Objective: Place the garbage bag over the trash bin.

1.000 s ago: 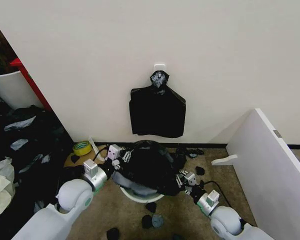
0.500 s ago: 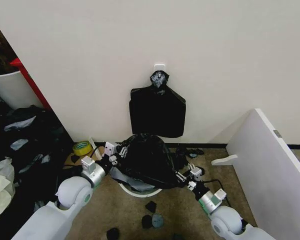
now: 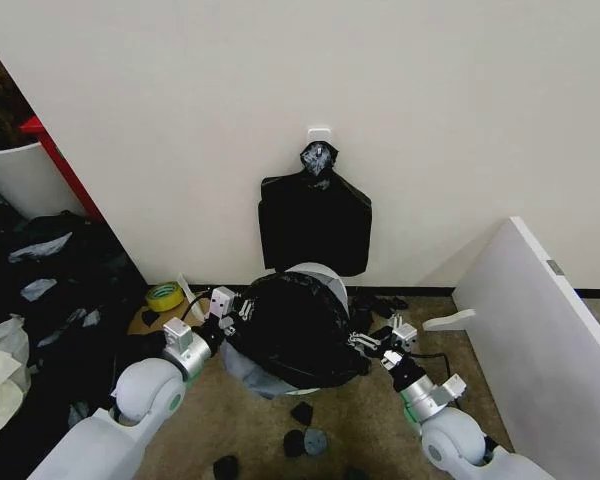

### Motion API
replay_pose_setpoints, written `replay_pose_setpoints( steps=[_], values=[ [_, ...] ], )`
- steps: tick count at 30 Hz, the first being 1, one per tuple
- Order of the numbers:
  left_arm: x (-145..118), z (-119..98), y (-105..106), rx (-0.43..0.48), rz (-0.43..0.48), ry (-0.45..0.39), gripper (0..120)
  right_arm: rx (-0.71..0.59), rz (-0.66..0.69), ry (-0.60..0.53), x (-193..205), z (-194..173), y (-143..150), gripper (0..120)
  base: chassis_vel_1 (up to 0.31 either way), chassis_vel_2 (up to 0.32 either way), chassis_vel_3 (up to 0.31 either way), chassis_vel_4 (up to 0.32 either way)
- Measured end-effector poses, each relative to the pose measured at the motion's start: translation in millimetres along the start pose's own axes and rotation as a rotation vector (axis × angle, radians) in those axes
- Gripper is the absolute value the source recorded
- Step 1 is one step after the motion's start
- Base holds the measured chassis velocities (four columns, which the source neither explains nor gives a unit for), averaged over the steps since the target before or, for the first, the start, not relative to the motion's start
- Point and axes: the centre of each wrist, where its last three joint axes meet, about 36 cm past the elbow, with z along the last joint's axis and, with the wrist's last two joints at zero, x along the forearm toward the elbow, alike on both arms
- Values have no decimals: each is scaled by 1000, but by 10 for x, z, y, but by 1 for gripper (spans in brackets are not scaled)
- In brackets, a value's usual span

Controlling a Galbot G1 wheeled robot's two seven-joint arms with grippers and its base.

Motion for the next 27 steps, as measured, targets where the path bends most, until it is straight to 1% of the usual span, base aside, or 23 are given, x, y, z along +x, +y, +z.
replay_pose_setpoints(
  steps=[3, 10, 13, 16, 22, 25, 27],
  values=[
    [12, 3, -13, 0, 1, 1, 1, -13, -3, -10, -11, -9, -23, 100, 0, 0, 0, 0],
    [67, 21, -30, 0, 0, 10, 1, -137, -48, -118, -166, -72, -31, 100, 0, 0, 0, 0],
    [76, 31, -33, 0, -3, 13, 0, -160, -59, -146, -208, -121, -32, 100, 0, 0, 0, 0],
    [79, 45, -39, -2, -4, 17, 0, -162, -54, -154, -211, -162, -66, 100, 0, 0, 0, 0],
    [64, 63, -36, -1, -7, 20, 0, -151, -24, -132, -151, -135, -129, 100, 0, 0, 0, 0],
    [41, 103, -18, 0, -20, 28, 0, -150, -11, -143, -173, -166, -145, 100, 0, 0, 0, 0],
    [20, 131, -25, 5, -29, 35, 0, -140, -9, -170, -219, -260, -173, 100, 0, 0, 0, 0]
  ],
)
